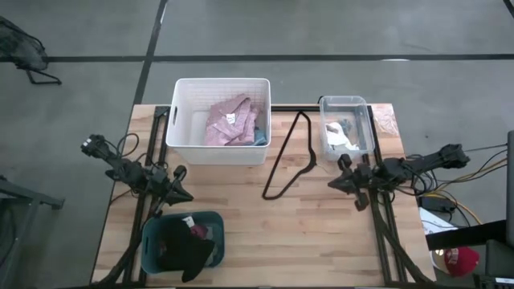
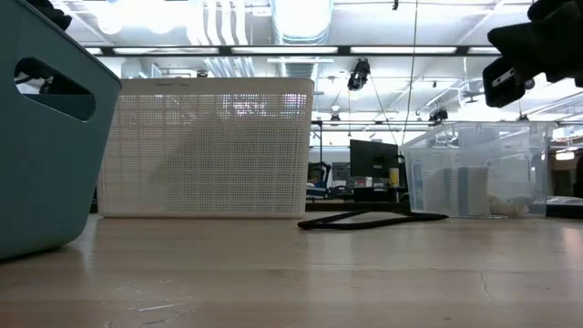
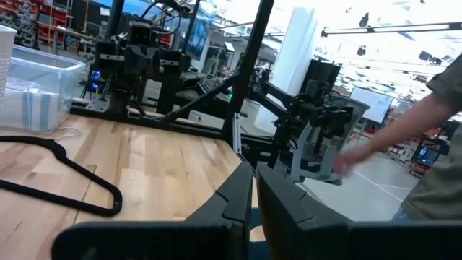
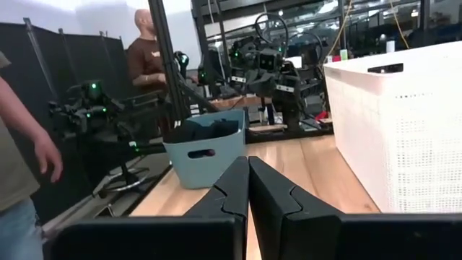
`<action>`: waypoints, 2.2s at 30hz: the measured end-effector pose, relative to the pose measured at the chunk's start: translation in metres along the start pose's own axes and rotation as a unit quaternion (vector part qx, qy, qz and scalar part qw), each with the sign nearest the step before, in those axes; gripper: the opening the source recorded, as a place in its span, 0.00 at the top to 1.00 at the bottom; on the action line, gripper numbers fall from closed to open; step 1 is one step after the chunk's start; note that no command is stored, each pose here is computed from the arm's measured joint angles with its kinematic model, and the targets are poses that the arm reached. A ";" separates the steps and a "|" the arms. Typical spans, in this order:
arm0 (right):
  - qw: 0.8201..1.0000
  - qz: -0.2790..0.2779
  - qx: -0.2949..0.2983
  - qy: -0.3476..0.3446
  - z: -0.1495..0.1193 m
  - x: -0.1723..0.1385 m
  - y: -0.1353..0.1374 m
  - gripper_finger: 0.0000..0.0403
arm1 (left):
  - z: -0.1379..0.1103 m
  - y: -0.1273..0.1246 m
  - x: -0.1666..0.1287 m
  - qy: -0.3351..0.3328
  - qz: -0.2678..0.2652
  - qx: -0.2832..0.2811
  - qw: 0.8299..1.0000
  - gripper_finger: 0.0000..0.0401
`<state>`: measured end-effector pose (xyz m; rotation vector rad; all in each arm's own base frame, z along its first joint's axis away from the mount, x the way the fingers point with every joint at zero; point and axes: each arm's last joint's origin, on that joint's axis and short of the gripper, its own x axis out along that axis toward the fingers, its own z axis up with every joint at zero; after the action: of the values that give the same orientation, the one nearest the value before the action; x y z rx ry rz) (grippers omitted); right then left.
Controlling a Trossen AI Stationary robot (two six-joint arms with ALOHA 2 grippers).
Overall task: Pick & Place Cloths
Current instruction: Return to Home Position
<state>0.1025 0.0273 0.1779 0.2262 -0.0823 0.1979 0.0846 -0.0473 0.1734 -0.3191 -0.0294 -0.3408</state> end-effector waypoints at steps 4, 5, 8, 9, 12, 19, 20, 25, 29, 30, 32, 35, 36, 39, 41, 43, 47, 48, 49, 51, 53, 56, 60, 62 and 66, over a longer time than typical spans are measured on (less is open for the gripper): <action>1.000 -0.001 0.000 0.000 0.000 0.000 0.000 0.98 | 0.000 0.000 0.000 0.000 0.000 0.000 1.000 0.93; 1.000 -0.001 0.000 0.000 0.000 0.000 0.000 0.98 | 0.000 0.000 0.000 0.000 0.000 0.000 1.000 0.93; 1.000 -0.002 0.000 0.001 0.000 0.000 0.000 0.98 | 0.000 0.000 0.000 0.000 0.000 0.000 1.000 0.93; 1.000 -0.002 0.000 0.002 0.000 0.000 0.000 0.98 | 0.000 0.000 0.000 0.000 0.000 0.000 1.000 0.93; 1.000 -0.003 -0.001 0.006 -0.001 0.000 0.000 0.98 | 0.000 0.000 0.000 0.000 0.000 0.000 1.000 0.93; 1.000 -0.003 0.001 0.007 -0.001 0.001 0.000 0.98 | 0.000 0.000 0.000 0.000 0.000 0.000 1.000 0.93; 1.000 -0.003 0.000 0.007 -0.001 0.001 0.000 0.98 | 0.000 0.000 0.000 0.000 0.000 0.000 1.000 0.93; 1.000 -0.003 -0.001 0.007 -0.001 0.001 0.000 0.98 | 0.000 0.000 0.000 0.000 0.000 0.000 1.000 0.93; 1.000 -0.003 -0.001 0.007 -0.001 0.001 0.000 0.98 | 0.000 0.000 0.000 0.000 0.000 0.000 1.000 0.93; 1.000 -0.003 -0.001 0.007 -0.001 0.001 0.000 0.98 | 0.000 0.000 0.000 0.000 0.000 0.000 1.000 0.93; 1.000 -0.003 0.000 0.007 -0.001 0.001 0.000 0.98 | 0.000 0.000 0.000 0.000 0.000 0.000 1.000 0.93; 1.000 -0.003 -0.001 0.007 -0.001 0.001 0.000 0.98 | 0.000 0.000 0.000 0.000 0.000 0.000 1.000 0.93; 1.000 -0.003 0.000 0.007 -0.001 0.001 0.000 0.98 | 0.000 0.000 0.000 0.000 0.000 0.000 1.000 0.93; 1.000 -0.003 -0.001 0.007 -0.001 0.001 0.000 0.98 | 0.000 0.000 0.000 0.000 0.000 0.000 1.000 0.93; 1.000 -0.003 -0.001 0.007 -0.001 0.001 0.000 0.98 | 0.000 0.000 0.000 0.000 0.000 0.000 1.000 0.93; 1.000 -0.003 -0.001 0.007 -0.001 0.001 0.000 0.98 | 0.000 0.000 0.000 0.000 0.000 0.000 1.000 0.93; 1.000 -0.003 -0.001 0.007 -0.001 0.001 0.000 0.98 | 0.000 0.000 0.000 0.000 0.000 0.000 1.000 0.93; 1.000 -0.003 -0.001 0.007 -0.001 0.001 0.000 0.98 | 0.000 0.000 0.000 0.000 0.000 0.000 1.000 0.93; 1.000 -0.003 -0.001 0.007 -0.001 0.001 0.000 0.98 | 0.000 0.000 0.000 0.000 0.000 0.000 1.000 0.93; 1.000 -0.003 -0.001 0.007 -0.001 0.001 0.000 0.98 | 0.000 0.000 0.000 0.000 0.000 0.000 1.000 0.93; 1.000 -0.003 -0.001 0.007 -0.001 0.001 0.000 0.98 | 0.000 0.000 0.000 0.000 0.000 0.000 1.000 0.93; 1.000 -0.001 -0.001 0.007 -0.001 0.001 0.000 0.98 | 0.000 0.000 0.000 0.000 0.000 0.000 1.000 0.93; 1.000 0.014 -0.001 0.010 -0.002 0.001 0.001 0.98 | 0.000 0.000 0.000 0.000 0.000 0.000 1.000 0.93; 1.000 0.011 -0.001 0.012 -0.002 0.001 0.000 0.98 | 0.000 0.000 0.000 0.000 0.000 0.000 1.000 0.93; 1.000 0.010 -0.001 0.013 -0.002 0.001 0.000 0.98 | 0.000 0.000 0.000 0.000 0.000 0.000 1.000 0.93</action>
<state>0.1035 0.0284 0.1760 0.2206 -0.0589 0.2212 0.0846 -0.0473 0.1732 -0.3189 -0.0293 -0.3409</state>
